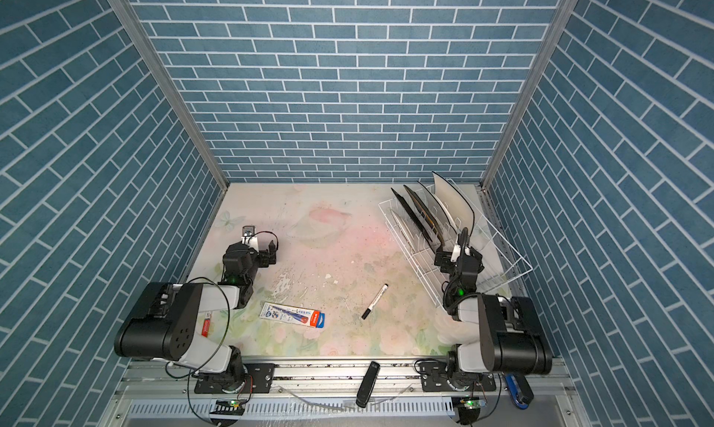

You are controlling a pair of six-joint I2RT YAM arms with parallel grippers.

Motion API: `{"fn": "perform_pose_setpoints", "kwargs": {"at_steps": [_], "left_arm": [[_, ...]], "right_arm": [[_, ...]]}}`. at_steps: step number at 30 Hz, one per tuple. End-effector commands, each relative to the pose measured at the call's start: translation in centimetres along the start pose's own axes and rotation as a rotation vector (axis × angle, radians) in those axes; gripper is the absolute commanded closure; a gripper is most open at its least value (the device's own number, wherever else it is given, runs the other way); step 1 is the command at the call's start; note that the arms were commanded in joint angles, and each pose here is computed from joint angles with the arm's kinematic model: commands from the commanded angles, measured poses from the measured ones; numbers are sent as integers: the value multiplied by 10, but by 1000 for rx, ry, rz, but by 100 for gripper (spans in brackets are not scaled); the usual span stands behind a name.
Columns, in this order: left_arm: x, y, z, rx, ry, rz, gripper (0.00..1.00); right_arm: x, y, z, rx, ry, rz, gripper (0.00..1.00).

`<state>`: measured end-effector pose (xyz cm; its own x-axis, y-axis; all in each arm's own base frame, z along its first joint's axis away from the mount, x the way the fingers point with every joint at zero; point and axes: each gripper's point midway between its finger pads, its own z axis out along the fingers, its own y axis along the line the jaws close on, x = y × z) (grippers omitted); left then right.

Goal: Unload the plates from the dish rack
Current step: 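Raise the right gripper over the white square plate while the left arm lifts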

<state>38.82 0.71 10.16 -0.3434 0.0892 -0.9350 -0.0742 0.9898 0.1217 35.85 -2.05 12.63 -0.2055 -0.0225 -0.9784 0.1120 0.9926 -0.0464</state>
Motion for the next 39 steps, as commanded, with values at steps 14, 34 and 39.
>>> {"fn": "perform_pose_setpoints", "kwargs": {"at_steps": [14, 34, 39], "left_arm": [[-87, 14, -52, -72, 25, -120, 0], [-82, -104, -158, 376, 182, -205, 0], [-82, -128, -167, 417, 247, -152, 0]], "right_arm": [[-85, -9, -69, -10, -95, 59, 3], [-131, -5, -152, -54, 405, 219, 3], [-135, -4, -149, -58, 500, 160, 3]]}}
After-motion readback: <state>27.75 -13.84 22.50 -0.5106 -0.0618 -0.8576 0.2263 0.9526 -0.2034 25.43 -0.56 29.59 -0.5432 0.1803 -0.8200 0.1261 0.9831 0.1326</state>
